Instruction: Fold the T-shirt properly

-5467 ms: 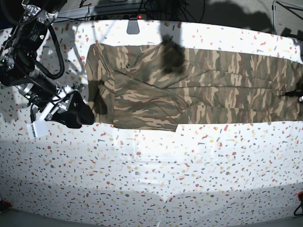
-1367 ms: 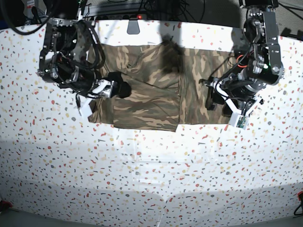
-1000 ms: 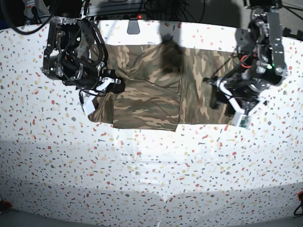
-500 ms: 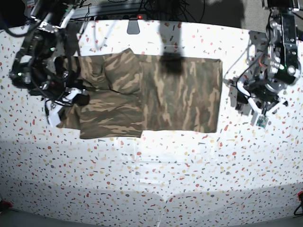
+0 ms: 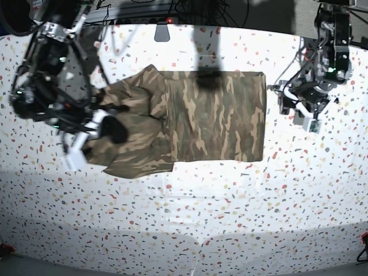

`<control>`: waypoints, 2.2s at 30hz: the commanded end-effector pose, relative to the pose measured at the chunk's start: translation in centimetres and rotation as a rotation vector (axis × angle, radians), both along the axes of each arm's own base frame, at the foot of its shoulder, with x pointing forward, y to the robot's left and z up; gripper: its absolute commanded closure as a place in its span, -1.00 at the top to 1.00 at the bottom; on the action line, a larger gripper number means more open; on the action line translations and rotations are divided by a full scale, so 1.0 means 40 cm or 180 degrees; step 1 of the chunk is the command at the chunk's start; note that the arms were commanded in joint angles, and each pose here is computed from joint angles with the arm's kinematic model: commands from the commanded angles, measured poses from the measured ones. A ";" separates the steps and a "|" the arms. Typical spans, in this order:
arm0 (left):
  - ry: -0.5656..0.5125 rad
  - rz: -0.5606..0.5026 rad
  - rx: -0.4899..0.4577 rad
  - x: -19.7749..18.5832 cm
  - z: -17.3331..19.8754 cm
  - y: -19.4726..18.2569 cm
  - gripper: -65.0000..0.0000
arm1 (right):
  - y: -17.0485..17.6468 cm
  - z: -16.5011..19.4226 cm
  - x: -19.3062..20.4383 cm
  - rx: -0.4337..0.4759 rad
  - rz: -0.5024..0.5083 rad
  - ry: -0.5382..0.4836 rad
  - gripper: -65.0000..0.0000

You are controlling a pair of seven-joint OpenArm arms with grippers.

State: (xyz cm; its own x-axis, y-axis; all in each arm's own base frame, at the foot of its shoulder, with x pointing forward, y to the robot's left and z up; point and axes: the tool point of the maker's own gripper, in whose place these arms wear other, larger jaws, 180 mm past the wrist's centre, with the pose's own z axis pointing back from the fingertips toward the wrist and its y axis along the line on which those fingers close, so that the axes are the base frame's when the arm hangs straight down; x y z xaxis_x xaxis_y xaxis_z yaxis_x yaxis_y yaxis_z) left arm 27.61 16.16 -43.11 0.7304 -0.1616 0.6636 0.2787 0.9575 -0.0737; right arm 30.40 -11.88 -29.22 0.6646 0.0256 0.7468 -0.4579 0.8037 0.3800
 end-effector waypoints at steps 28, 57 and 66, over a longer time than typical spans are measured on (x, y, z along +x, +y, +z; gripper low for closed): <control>0.0045 -0.0467 -0.0194 -0.029 -0.014 -0.135 -0.04 | 0.549 0.051 0.014 0.0434 0.0524 -0.0374 -1.00; -0.0407 -0.0005 0.0778 0.059 0.142 0.134 -0.04 | 0.583 0.219 0.063 0.0883 0.1047 -0.0909 0.02; -0.0608 -0.0067 0.0764 0.076 0.196 0.110 -0.04 | 0.465 0.110 0.113 0.0040 0.0754 -0.0715 0.02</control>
